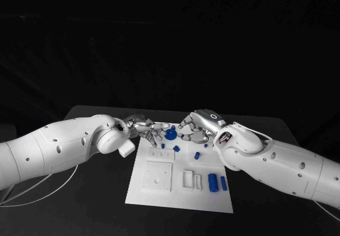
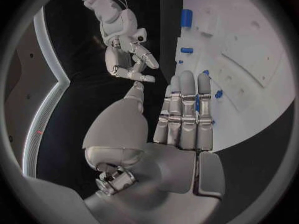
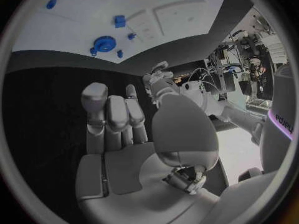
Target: Assemble the parts on the task board
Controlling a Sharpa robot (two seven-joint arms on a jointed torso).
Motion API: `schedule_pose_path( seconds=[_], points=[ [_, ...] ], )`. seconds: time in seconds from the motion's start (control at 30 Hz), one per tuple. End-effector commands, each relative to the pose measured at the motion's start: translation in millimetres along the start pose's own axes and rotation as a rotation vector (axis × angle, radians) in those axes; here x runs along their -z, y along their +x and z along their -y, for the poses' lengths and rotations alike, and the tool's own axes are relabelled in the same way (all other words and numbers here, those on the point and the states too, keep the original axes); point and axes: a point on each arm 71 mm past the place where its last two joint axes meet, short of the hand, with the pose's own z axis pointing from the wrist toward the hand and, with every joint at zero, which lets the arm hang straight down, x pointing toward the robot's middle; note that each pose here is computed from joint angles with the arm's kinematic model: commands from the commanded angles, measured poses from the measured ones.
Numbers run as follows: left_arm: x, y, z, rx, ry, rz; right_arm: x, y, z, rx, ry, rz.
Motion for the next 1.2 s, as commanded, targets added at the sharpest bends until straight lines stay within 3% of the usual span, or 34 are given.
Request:
schedule_pose_path(
  seconds=[0.03,0.63,0.87,1.2],
  points=[
    [-0.1,0.6,-0.3,-0.030,-0.009,-0.001,0.6,0.5,3.5,-0.003,0.020,-0.013],
    [3.4,-5.7,-4.2,0.012,-0.011,0.021,-5.6,12.6,13.6,0.037,0.099,-0.119],
    [5.1,-8.2,-5.7,0.032,-0.012,0.028,-16.0,26.5,16.8,0.085,0.181,-0.192],
    [4.0,-6.5,-4.5,0.047,-0.007,0.023,-31.1,53.8,13.2,0.138,0.250,-0.268]
  ],
)
